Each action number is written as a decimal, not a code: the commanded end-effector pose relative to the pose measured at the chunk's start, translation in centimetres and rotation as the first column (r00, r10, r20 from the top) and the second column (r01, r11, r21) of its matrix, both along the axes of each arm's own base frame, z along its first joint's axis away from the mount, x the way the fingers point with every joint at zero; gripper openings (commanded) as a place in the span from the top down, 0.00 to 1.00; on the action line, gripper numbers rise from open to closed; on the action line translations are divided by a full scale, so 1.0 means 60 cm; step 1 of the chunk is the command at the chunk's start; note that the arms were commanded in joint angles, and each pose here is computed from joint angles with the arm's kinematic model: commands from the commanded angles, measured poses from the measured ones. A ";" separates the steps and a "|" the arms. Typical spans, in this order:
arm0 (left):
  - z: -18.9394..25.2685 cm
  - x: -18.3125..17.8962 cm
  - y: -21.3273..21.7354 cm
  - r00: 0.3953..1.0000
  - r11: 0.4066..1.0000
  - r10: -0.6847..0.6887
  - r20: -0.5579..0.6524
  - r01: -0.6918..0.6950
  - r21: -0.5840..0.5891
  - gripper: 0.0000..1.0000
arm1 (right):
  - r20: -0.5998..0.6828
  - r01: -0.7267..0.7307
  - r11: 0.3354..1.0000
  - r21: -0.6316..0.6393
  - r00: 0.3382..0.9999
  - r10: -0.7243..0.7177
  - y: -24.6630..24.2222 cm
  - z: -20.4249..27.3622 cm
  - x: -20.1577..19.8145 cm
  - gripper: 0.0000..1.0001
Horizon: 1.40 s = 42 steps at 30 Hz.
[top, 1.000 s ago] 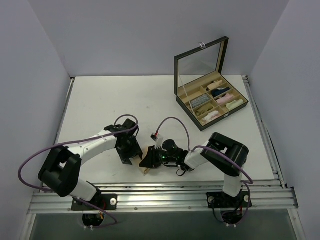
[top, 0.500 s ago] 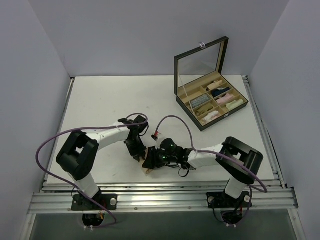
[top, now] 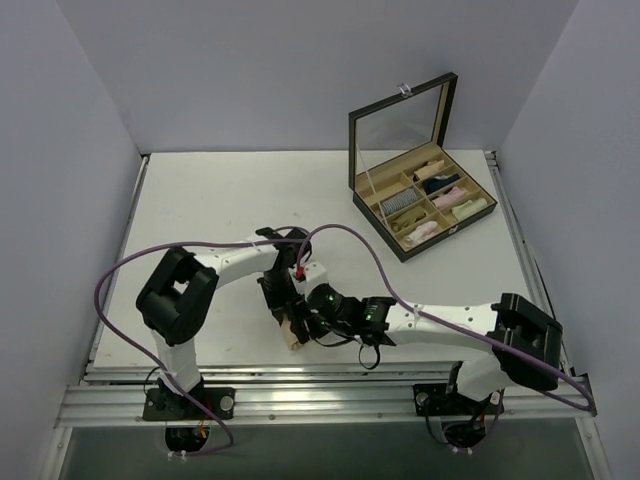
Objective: Roll the underwear
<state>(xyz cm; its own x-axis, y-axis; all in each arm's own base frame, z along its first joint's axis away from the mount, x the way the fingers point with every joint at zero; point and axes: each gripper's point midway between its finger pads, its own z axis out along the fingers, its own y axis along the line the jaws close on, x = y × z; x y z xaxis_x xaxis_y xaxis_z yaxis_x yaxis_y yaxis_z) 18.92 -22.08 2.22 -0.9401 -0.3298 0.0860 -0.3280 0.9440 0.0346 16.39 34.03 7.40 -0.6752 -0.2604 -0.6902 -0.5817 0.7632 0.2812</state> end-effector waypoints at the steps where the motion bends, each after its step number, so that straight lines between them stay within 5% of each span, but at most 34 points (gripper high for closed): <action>1: -0.051 -0.041 0.054 0.994 0.982 -0.044 -0.095 0.061 0.181 0.98 | 0.100 0.005 0.998 -0.065 0.995 0.002 0.009 0.016 0.000 0.43; 16: -0.046 -0.045 0.056 0.987 0.969 -0.053 -0.149 0.087 0.231 0.98 | 0.236 -0.008 0.959 -0.282 0.969 0.077 0.072 -0.076 -0.019 0.45; 17: -0.045 -0.045 0.056 0.988 0.969 -0.051 -0.148 0.084 0.232 0.98 | 0.238 0.008 0.955 -0.297 0.969 0.066 0.068 -0.080 -0.019 0.47; 21: -0.040 -0.052 0.059 0.989 0.974 -0.034 -0.146 0.065 0.218 0.93 | 0.218 0.085 0.959 -0.271 0.976 -0.025 0.048 -0.096 -0.020 0.93; 23: -0.034 -0.047 0.069 0.991 0.978 -0.001 -0.135 0.029 0.205 0.85 | 0.182 0.103 0.956 -0.273 0.982 -0.054 0.015 -0.117 -0.028 1.00; 30: 0.034 0.007 0.115 0.986 0.986 0.160 0.038 -0.162 0.046 0.51 | -0.062 0.118 0.985 -0.125 0.990 -0.127 -0.042 -0.185 -0.061 1.00; 42: 0.091 0.029 0.072 0.945 0.971 0.188 0.268 -0.137 -0.197 0.39 | -0.285 0.159 0.983 0.094 0.950 -0.127 -0.062 -0.217 -0.072 1.00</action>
